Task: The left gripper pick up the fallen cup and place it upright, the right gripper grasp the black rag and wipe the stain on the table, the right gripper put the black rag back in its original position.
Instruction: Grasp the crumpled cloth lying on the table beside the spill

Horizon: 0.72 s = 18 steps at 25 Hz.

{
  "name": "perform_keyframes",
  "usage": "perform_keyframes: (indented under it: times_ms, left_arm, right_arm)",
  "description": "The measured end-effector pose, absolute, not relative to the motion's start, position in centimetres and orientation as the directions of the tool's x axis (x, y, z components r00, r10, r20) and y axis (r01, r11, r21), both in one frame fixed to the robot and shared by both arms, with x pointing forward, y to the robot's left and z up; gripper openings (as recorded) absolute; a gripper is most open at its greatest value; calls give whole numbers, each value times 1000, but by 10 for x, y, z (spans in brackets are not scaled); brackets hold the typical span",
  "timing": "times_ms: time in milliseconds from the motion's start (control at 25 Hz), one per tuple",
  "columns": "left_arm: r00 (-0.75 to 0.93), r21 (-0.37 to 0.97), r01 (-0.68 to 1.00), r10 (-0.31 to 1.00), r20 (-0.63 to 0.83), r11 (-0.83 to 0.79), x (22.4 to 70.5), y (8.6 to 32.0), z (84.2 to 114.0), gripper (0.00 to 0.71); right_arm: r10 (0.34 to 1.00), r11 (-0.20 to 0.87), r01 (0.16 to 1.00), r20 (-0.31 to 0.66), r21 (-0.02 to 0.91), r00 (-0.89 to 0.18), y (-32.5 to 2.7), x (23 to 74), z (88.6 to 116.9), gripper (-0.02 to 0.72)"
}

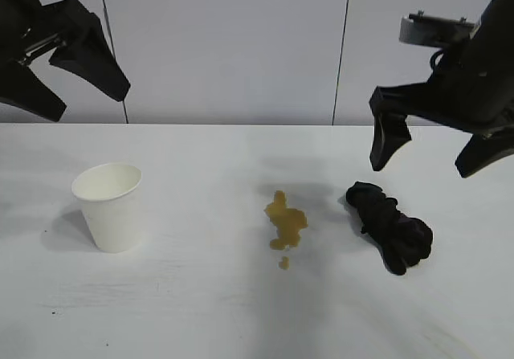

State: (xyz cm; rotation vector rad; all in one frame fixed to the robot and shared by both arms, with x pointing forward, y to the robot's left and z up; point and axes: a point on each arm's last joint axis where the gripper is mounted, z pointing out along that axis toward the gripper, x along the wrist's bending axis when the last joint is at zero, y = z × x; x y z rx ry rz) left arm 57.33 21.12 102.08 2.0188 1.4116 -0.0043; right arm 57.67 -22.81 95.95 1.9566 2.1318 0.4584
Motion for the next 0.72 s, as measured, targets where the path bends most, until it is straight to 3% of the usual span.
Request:
perform_keyframes:
  times_ms: [200, 440, 720]
  left_arm:
    - [417, 504, 841, 830, -369, -199, 572, 211, 1021, 694]
    - [417, 503, 841, 830, -371, -198, 572, 211, 1021, 694]
    - [417, 505, 840, 831, -369, -197, 572, 211, 1021, 694]
  right_arm:
    - [995, 62, 936, 50, 347, -84, -226, 587, 929, 617]
    - [996, 46, 933, 58, 357, -71, -225, 594, 913, 557]
    - [996, 45, 939, 62, 342, -70, -219, 606, 894, 370]
